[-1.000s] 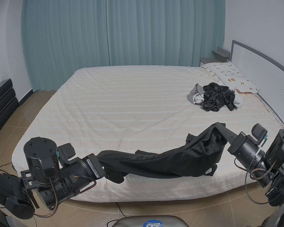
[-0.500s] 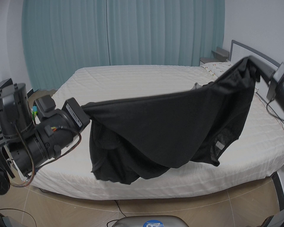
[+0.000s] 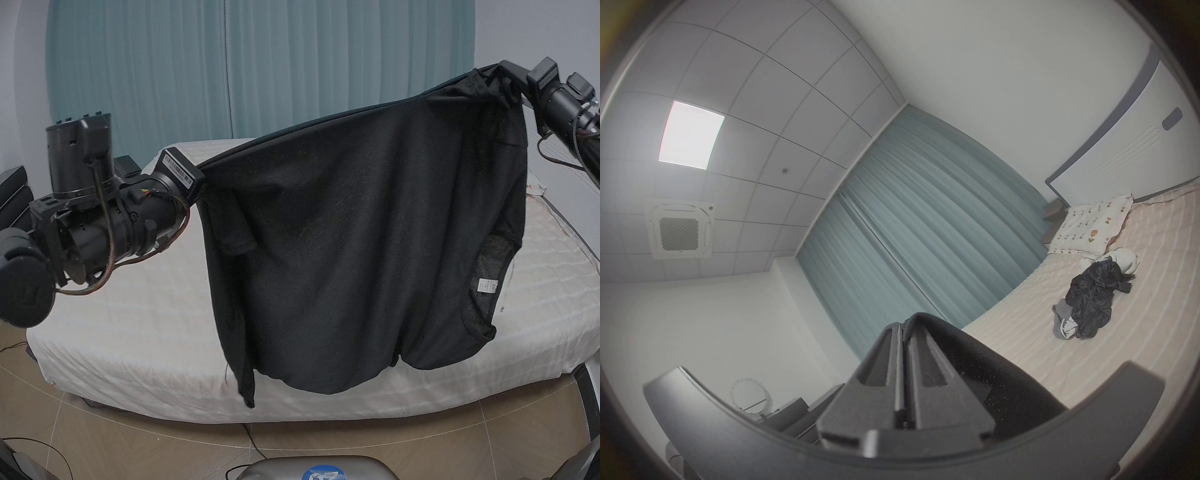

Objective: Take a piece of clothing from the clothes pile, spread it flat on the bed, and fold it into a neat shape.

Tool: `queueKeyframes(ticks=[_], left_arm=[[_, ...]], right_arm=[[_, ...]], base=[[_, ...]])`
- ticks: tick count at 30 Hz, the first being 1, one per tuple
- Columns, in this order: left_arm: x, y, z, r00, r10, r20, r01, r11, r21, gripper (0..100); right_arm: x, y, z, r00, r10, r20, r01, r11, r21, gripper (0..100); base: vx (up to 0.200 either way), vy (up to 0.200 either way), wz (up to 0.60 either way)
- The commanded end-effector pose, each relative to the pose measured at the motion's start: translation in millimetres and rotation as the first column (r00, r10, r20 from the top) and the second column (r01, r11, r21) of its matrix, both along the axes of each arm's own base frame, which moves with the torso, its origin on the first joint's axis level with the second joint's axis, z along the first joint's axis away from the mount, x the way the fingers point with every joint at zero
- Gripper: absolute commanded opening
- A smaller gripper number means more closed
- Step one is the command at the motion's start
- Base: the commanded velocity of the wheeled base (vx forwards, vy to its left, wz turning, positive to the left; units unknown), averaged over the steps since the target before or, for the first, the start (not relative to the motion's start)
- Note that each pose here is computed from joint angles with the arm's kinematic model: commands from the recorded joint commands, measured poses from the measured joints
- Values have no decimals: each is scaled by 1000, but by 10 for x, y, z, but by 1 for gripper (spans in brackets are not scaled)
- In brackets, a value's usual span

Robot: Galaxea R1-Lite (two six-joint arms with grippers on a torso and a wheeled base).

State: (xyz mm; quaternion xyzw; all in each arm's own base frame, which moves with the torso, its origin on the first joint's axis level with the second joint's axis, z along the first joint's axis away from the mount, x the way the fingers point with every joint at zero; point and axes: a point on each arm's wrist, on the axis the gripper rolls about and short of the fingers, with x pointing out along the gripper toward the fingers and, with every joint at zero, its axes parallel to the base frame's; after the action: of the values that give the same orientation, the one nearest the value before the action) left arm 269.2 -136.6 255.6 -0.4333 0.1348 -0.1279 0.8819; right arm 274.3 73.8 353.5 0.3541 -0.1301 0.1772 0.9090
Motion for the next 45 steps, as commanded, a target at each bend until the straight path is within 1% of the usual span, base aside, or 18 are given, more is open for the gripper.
queueKeyframes(ticks=[1,3,4,5,6,7,8,10,12,17,20,25,27,31,35,45], left_arm=[[489,-76,-426,992,16,-123,-14,1000,17,0],[627,-88,-535,988,18,-155,-18,1000,-2,0],[627,-88,-535,988,18,-155,-18,1000,-2,0],[749,-101,-623,984,18,-177,-20,1000,-12,0],[818,-94,-673,982,23,-186,-26,1000,-11,0],[829,-93,-686,982,25,-189,-27,1000,-9,0],[949,-97,-784,978,37,-204,-38,999,-2,0],[1044,-102,-844,977,45,-210,-46,999,-1,0],[1228,-120,-995,972,60,-226,-60,998,7,0],[1485,-193,-1204,970,75,-233,-73,997,19,0],[1588,-223,-1285,969,83,-233,-79,997,23,0],[1717,-278,-1428,968,86,-237,-82,996,27,0],[1740,-282,-1474,965,108,-241,-102,994,37,0],[1736,-268,-1504,959,129,-253,-121,992,48,0],[1740,-261,-1567,956,132,-263,-117,991,70,0],[1778,-262,-1559,960,126,-249,-116,992,54,0]], right_arm=[[753,56,-431,992,-60,-108,57,998,-32,0],[961,95,-552,992,-74,-100,72,997,-26,0],[961,95,-552,992,-74,-100,72,997,-26,0],[1112,133,-691,992,-84,-97,82,996,-27,0],[1182,161,-772,991,-88,-96,85,996,-37,0],[1194,163,-784,991,-90,-97,87,996,-38,0],[1320,204,-927,990,-106,-95,100,993,-70,0],[1412,223,-1018,988,-125,-88,117,989,-91,0],[1587,265,-1147,985,-157,-73,149,984,-96,0],[1820,322,-1363,974,-209,-91,201,975,-97,0],[1888,326,-1494,966,-233,-111,221,970,-105,0],[1988,346,-1718,957,-250,-148,234,965,-120,0],[2018,341,-1780,950,-268,-159,250,961,-122,0],[2027,312,-1814,947,-275,-168,256,958,-126,0],[2028,320,-1844,945,-275,-175,255,958,-130,0],[2057,326,-1955,940,-278,-196,253,957,-141,0]], base=[[200,0,0],[200,0,0],[200,0,0],[200,0,0],[0,0,0],[0,0,0],[0,0,0],[0,0,0],[0,0,0],[0,0,0],[0,0,0],[0,0,0],[0,0,0],[0,0,0],[0,0,0],[200,0,0]])
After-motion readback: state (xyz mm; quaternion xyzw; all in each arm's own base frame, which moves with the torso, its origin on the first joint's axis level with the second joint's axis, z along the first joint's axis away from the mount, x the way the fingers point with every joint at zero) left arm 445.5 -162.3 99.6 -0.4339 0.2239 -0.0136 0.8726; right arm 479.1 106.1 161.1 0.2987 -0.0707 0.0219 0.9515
